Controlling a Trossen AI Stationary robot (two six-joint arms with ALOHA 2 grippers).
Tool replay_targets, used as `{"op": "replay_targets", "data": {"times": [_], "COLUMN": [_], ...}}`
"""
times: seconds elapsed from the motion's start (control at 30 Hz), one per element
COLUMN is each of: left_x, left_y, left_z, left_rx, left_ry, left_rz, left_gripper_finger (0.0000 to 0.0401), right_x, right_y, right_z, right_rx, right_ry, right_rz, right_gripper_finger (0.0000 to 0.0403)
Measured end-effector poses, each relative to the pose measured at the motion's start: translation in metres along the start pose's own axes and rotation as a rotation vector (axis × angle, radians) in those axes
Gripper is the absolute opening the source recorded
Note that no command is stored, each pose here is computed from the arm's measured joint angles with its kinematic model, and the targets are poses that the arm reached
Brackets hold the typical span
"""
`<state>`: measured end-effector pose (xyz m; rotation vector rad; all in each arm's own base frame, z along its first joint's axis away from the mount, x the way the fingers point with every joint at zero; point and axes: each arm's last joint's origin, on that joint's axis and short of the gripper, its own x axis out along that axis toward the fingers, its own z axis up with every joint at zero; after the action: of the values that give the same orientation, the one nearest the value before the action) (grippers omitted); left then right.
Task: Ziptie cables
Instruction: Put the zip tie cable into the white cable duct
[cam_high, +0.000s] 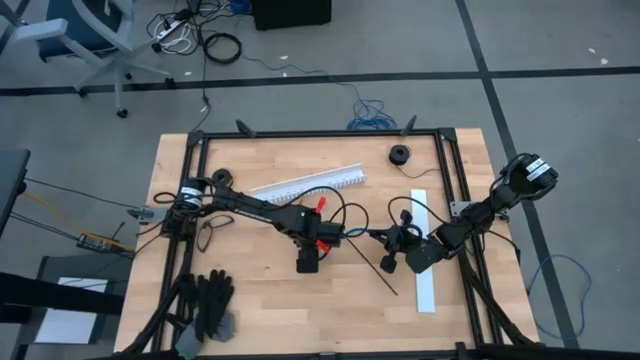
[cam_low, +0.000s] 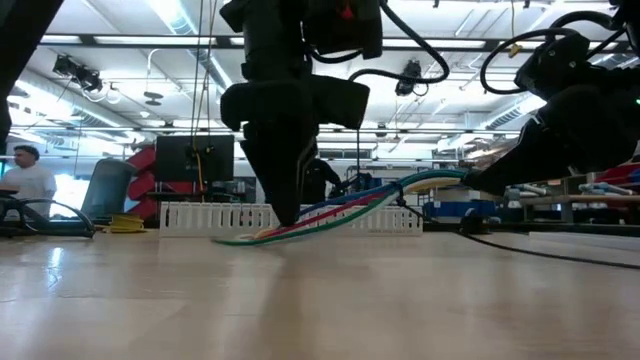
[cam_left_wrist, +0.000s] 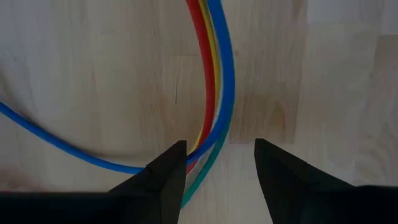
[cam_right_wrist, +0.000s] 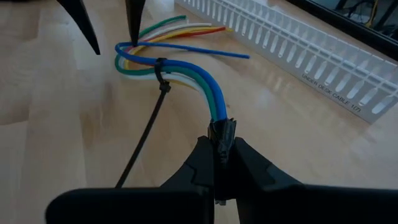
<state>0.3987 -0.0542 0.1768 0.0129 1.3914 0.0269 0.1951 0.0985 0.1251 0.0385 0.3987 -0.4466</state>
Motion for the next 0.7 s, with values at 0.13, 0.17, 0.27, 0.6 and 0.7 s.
{"op": "replay_targets", "data": {"times": [0.13, 0.17, 0.27, 0.6, 0.7], "left_x": [0.0, 0.0, 0.0, -0.008, -0.008], "left_y": [0.0, 0.0, 0.0, 0.01, 0.017], "left_z": [-0.001, -0.001, 0.004, 0.034, 0.037], "left_rx": [-0.017, -0.017, -0.02, 0.023, 0.013], "left_ry": [0.007, 0.006, -0.04, -0.335, -0.361], "left_rz": [-0.001, -0.001, -0.007, 0.011, 0.024], "left_gripper_finger": [0.0164, 0.0164, 0.0164, 0.0164, 0.0164], "right_x": [0.0, 0.0, 0.0, 0.0, 0.0], "right_y": [0.0, 0.0, 0.0, 0.001, 0.002], "right_z": [0.0, 0.0, 0.0, 0.002, 0.004], "right_rx": [-0.001, -0.001, -0.001, 0.008, 0.005], "right_ry": [0.0, 0.0, 0.002, -0.009, -0.023], "right_rz": [0.0, 0.0, 0.003, 0.014, 0.022], "right_gripper_finger": [0.0017, 0.0017, 0.0017, 0.0017, 0.0017]}}
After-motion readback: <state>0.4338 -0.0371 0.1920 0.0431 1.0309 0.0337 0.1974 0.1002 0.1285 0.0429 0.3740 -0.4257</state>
